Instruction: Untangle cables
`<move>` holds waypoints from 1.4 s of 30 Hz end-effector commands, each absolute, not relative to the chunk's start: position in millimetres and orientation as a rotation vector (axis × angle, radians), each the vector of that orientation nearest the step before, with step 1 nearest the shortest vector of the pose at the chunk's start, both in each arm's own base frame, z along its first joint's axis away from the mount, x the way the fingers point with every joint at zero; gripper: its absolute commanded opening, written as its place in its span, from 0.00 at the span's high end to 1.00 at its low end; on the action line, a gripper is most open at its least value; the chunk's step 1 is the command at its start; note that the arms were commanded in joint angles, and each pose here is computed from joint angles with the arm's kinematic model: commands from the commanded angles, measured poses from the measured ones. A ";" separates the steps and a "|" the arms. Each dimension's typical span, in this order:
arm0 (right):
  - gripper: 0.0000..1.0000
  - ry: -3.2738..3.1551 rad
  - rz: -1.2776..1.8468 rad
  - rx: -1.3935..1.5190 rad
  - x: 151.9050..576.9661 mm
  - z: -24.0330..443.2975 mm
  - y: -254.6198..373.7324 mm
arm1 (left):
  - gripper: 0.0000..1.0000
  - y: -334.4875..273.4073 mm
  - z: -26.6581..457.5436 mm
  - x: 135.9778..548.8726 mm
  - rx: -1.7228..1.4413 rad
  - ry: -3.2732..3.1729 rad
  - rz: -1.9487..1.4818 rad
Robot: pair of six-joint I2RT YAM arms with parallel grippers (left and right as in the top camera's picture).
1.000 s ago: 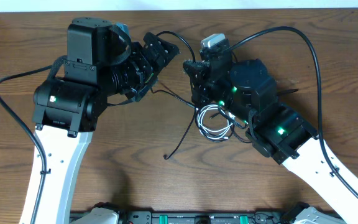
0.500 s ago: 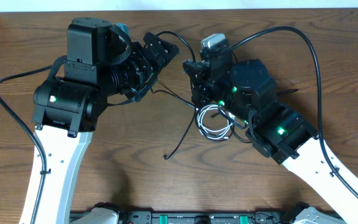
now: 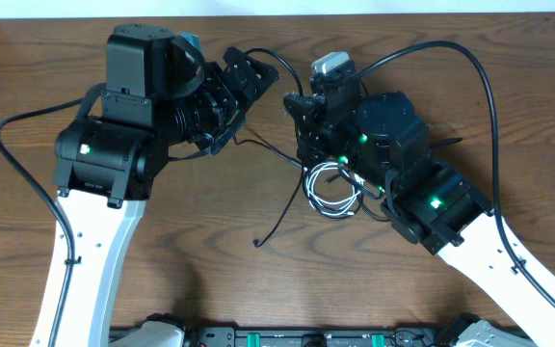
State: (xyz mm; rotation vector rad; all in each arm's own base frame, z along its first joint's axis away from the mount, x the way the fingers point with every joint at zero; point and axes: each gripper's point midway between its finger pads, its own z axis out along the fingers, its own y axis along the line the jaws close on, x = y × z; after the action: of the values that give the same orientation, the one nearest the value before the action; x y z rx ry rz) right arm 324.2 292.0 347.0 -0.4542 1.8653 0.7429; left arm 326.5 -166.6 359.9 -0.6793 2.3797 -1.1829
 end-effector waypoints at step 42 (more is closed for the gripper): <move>0.99 1.819 0.799 -0.478 312.9 363.9 302.9 | 0.35 -207.7 405.8 320.5 -0.507 2.299 -1.544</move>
State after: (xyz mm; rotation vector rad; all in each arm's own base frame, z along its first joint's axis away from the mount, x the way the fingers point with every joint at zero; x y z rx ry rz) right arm 316.0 301.9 350.1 -0.4855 1.8496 0.7760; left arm 325.8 -200.1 401.8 -0.5392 2.2916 -1.5132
